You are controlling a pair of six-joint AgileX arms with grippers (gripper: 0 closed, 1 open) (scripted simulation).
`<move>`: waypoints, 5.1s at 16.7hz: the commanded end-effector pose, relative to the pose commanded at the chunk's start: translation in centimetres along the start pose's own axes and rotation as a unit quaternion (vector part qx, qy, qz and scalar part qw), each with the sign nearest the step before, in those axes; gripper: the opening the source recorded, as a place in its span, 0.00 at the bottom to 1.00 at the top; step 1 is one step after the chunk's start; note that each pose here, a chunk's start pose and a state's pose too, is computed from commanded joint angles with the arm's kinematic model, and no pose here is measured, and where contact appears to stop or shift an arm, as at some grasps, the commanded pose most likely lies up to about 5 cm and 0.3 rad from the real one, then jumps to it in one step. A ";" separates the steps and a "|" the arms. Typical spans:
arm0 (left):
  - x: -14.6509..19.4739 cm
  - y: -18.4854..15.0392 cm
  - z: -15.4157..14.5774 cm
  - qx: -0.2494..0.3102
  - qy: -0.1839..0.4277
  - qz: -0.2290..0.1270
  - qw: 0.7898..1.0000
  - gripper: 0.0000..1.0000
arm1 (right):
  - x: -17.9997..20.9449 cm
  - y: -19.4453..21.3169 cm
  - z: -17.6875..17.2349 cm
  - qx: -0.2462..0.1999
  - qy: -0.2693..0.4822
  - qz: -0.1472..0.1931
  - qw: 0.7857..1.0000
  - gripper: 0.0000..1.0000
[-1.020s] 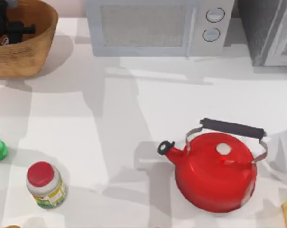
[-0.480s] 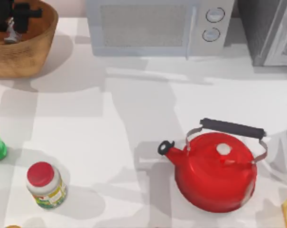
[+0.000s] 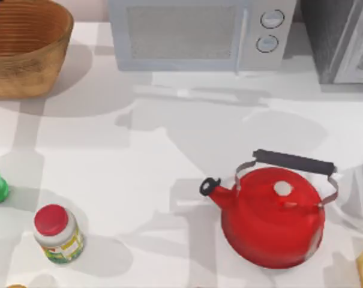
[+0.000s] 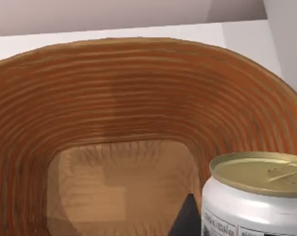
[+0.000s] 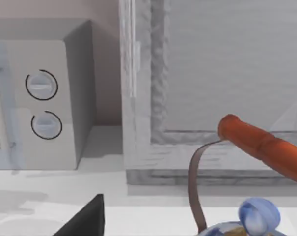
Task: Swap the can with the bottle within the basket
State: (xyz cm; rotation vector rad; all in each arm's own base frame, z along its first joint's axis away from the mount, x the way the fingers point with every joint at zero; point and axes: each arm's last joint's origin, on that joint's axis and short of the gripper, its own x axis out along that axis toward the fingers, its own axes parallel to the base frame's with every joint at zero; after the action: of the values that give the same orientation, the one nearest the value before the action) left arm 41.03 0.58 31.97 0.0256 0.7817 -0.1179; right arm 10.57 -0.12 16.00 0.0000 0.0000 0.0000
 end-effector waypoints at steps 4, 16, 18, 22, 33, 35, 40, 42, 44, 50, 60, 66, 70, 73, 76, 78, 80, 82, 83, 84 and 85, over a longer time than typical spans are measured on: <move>-6.5 -0.7 -2.9 -0.006 -0.071 0.020 0.997 0.00 | 0.0 0.0 0.0 0.000 0.000 0.000 1.000 1.00; -14.3 -3.1 -25.2 -0.022 -0.251 0.079 0.964 0.00 | 0.0 0.0 0.0 0.000 0.000 0.000 1.000 1.00; -13.0 -3.1 -28.4 -0.025 -0.279 0.096 0.955 0.00 | 0.0 0.0 0.0 0.000 0.000 0.000 1.000 1.00; -11.0 -3.4 -31.7 -0.020 -0.353 0.087 0.931 0.00 | 0.0 0.0 0.0 0.000 0.000 0.000 1.000 1.00; -10.2 -3.9 -32.5 -0.011 -0.378 0.057 0.924 0.00 | 0.0 0.0 0.0 0.000 0.000 0.000 1.000 1.00; -10.6 -4.0 -31.8 -0.006 -0.381 0.044 0.924 0.00 | 0.0 0.0 0.0 0.000 0.000 0.000 1.000 1.00; -12.0 -4.8 -27.2 0.031 -0.389 -0.044 0.920 0.00 | 0.0 0.0 0.0 0.000 0.000 0.000 1.000 1.00; -12.0 -5.4 -24.1 0.053 -0.390 -0.098 0.914 0.00 | 0.0 0.0 0.0 0.000 0.000 0.000 1.000 1.00; -11.0 -6.2 -20.8 0.079 -0.388 -0.159 0.904 0.00 | 0.0 0.0 0.0 0.000 0.000 0.000 1.000 1.00; -1.5 -10.4 -12.5 0.159 -0.362 -0.353 0.848 0.00 | 0.0 0.0 0.0 0.000 0.000 0.000 1.000 1.00; 19.6 -18.6 -18.1 0.248 -0.288 -0.583 0.718 0.00 | 0.0 0.0 0.0 0.000 0.000 0.000 1.000 1.00; 22.3 -20.3 -21.0 0.263 -0.275 -0.619 0.687 0.00 | 0.0 0.0 0.0 0.000 0.000 0.000 1.000 1.00; 22.3 -20.3 -21.0 0.263 -0.275 -0.619 0.687 0.08 | 0.0 0.0 0.0 0.000 0.000 0.000 1.000 1.00; 22.3 -20.3 -21.0 0.263 -0.275 -0.619 0.687 0.30 | 0.0 0.0 0.0 0.000 0.000 0.000 1.000 1.00; 22.3 -20.3 -21.0 0.263 -0.275 -0.619 0.687 0.53 | 0.0 0.0 0.0 0.000 0.000 0.000 1.000 1.00; 22.3 -20.3 -21.0 0.263 -0.275 -0.619 0.687 0.68 | 0.0 0.0 0.0 0.000 0.000 0.000 1.000 1.00; 22.3 -20.3 -21.0 0.263 -0.275 -0.619 0.687 0.83 | 0.0 0.0 0.0 0.000 0.000 0.000 1.000 1.00; 22.3 -20.3 -21.0 0.263 -0.275 -0.619 0.687 0.98 | 0.0 0.0 0.0 0.000 0.000 0.000 1.000 1.00; 22.3 -20.3 -21.0 0.263 -0.275 -0.619 0.687 1.00 | 0.0 0.0 0.0 0.000 0.000 0.000 1.000 1.00; 22.3 -20.3 -21.0 0.263 -0.275 -0.619 0.687 1.00 | 0.0 0.0 0.0 0.000 0.000 0.000 1.000 1.00; 22.3 -20.3 -21.0 0.263 -0.275 -0.619 0.687 1.00 | 0.0 0.0 0.0 0.000 0.000 0.000 1.000 1.00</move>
State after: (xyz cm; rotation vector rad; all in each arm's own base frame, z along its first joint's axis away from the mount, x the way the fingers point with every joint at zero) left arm 39.61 -20.31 1.80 0.0000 0.0000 -1.5908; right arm 10.57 -0.12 16.00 0.0000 0.0000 0.0000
